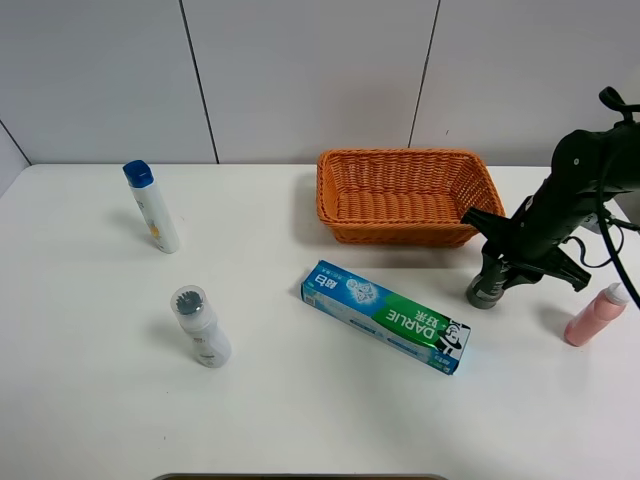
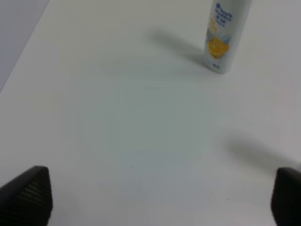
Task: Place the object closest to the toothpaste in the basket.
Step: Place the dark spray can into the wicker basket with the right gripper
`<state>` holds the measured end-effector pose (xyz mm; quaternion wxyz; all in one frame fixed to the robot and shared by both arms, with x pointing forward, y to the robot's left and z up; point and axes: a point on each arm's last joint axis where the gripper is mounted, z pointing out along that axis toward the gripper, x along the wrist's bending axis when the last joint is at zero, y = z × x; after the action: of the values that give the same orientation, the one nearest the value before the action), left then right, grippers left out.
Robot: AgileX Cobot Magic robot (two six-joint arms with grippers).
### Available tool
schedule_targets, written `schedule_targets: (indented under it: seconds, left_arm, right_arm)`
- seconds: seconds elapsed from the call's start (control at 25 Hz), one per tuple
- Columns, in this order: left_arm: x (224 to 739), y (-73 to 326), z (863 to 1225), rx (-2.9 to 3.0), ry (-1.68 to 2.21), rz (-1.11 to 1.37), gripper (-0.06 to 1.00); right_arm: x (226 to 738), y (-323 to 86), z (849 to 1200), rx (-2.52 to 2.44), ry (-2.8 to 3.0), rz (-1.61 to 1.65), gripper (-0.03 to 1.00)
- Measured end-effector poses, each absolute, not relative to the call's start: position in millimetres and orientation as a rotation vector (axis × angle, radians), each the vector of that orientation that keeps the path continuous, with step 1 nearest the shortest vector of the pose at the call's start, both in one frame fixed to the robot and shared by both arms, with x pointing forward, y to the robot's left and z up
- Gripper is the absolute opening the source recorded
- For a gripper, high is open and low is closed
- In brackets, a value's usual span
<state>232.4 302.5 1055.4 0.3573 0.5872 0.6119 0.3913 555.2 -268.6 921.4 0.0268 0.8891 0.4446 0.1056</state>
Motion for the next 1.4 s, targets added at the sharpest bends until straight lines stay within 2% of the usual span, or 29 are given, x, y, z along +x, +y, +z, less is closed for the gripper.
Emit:
schedule_targets:
  seconds: [1.04,1.4]
  left_arm:
    - [232,302,1055,1.516,1.579,1.01,0.94]
    - [232,302,1055,1.516,1.579,1.01,0.94]
  right_arm:
    - [555,-269,924,2.743,1.371,0.338,0.36]
    - [543,-269,967,2.708,1.355,0.45,0.36]
